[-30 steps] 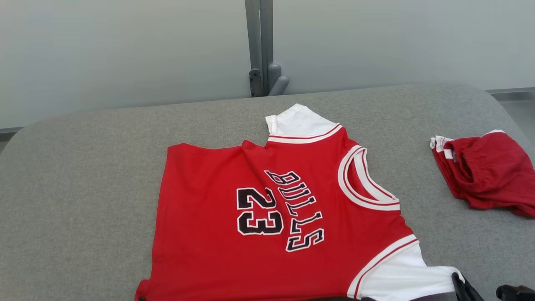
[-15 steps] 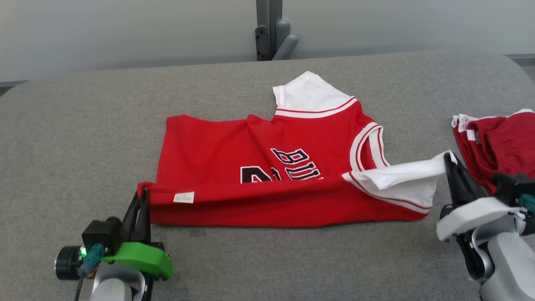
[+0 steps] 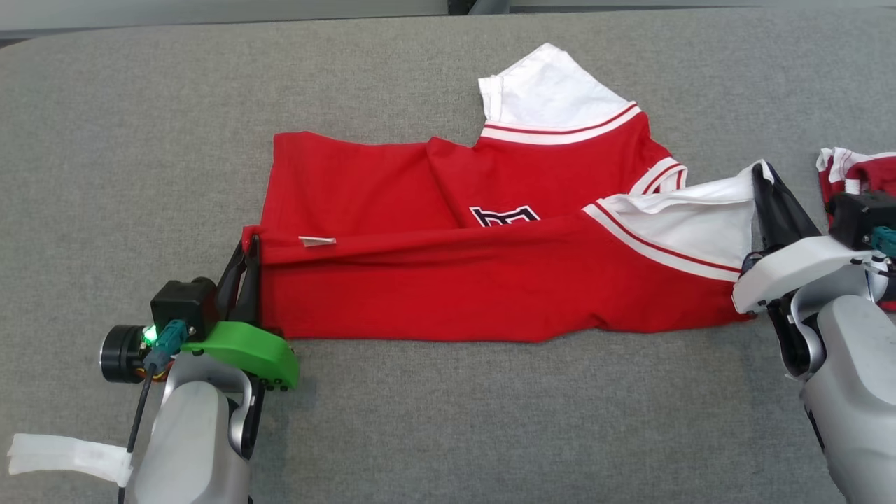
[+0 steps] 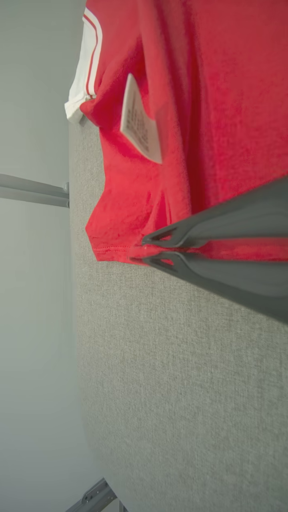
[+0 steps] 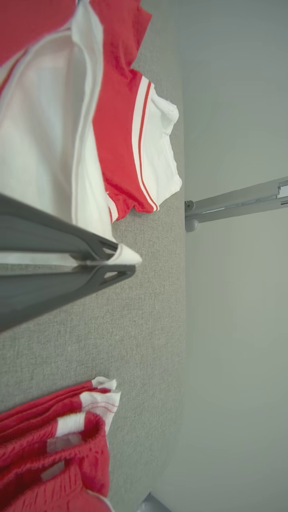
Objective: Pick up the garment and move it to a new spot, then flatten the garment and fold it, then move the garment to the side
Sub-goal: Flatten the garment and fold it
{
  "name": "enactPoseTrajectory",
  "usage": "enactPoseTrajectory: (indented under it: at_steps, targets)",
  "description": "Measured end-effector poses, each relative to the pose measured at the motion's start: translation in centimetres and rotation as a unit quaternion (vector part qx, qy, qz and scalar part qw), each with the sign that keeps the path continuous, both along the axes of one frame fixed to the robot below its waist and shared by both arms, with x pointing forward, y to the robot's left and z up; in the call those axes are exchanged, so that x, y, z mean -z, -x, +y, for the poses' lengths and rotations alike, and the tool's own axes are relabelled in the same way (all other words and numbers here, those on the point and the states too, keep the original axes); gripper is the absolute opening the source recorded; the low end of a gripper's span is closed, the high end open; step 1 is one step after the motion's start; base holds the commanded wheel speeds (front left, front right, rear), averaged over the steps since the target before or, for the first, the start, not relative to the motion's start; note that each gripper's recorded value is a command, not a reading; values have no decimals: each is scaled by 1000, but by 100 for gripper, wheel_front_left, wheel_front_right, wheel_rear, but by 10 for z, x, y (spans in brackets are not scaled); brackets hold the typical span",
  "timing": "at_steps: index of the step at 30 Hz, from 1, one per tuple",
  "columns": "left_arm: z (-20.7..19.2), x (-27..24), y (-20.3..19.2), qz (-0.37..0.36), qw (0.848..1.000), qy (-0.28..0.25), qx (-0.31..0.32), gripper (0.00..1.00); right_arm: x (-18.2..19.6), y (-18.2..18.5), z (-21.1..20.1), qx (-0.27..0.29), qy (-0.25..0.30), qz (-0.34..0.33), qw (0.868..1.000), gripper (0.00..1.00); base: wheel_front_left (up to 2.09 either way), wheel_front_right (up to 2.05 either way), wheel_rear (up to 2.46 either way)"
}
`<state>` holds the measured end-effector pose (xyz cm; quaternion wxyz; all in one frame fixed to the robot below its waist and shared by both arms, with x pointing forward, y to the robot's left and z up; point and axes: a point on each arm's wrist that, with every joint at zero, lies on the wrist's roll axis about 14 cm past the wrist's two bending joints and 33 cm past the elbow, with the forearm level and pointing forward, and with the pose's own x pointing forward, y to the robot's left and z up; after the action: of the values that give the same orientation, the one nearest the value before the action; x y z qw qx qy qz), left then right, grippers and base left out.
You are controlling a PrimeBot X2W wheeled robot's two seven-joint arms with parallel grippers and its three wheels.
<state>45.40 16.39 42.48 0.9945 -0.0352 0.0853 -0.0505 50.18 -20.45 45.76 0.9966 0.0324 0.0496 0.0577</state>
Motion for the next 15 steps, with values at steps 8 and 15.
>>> enactPoseTrajectory:
  at_steps: [8, 15]
  targets:
    - [2, 5, -9, 2, 1000, 4, -15, 100, 6, -13, 3, 14, -8, 0, 1000, 100, 0, 0, 0]
    - [7, 7, 20, 6, 999, 26, -38, 100, 22, 28, -3, 26, -18, 19, 999, 100, 0, 0, 0]
